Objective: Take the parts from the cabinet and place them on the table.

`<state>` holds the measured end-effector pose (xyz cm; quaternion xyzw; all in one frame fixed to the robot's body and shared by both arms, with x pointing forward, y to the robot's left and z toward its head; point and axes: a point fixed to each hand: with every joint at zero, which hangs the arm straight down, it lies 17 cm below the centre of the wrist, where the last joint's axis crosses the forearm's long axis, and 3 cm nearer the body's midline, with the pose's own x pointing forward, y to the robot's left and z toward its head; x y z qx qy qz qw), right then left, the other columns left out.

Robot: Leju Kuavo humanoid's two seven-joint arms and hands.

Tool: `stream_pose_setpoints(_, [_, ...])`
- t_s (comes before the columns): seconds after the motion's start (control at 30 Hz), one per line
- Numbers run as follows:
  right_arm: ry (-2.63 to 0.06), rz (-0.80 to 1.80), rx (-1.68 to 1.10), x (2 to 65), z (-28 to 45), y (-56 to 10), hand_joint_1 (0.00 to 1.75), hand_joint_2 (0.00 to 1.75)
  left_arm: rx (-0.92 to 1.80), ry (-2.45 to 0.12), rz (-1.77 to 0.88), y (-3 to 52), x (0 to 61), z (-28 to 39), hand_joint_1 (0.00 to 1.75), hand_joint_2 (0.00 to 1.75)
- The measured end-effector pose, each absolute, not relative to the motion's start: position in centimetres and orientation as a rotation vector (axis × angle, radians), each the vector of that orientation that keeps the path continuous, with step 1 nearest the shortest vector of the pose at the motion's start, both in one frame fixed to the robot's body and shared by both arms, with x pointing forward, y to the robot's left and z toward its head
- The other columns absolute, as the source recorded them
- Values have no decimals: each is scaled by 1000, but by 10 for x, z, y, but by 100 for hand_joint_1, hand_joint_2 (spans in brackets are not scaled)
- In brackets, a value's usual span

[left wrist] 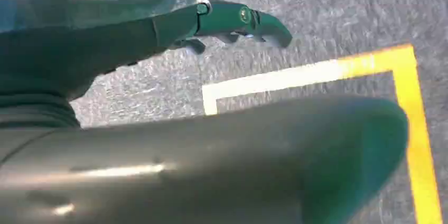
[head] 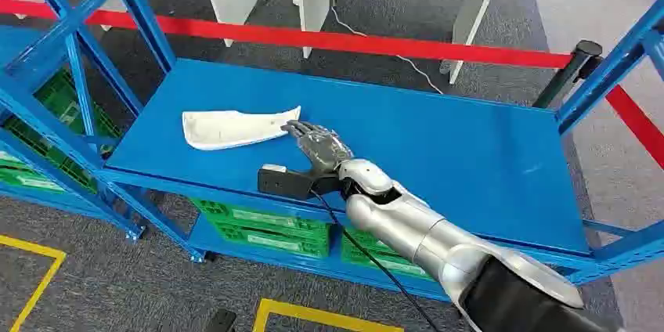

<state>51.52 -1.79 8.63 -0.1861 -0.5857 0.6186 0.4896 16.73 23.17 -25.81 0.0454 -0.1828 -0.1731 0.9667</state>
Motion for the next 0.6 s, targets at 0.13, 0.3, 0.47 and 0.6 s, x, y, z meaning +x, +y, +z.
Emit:
stream_pose_setpoints(0.13, [-1415, 1504, -455, 515, 84, -21, 0, 0, 85, -367, -350, 229, 165, -259, 0, 0])
stream_pose_setpoints(0.3, [-1404, 1506, -456, 515, 80, -24, 0, 0, 85, -364, -343, 228, 163, -259, 0, 0])
stream_pose_setpoints(0.47, [-1384, 1522, -458, 514, 74, -27, 0, 0, 74, -361, -322, 225, 162, -259, 0, 0])
stream_pose_setpoints(0.6, [-1355, 1533, -454, 512, 67, -32, 0, 0, 53, -352, -311, 218, 153, -260, 0, 0])
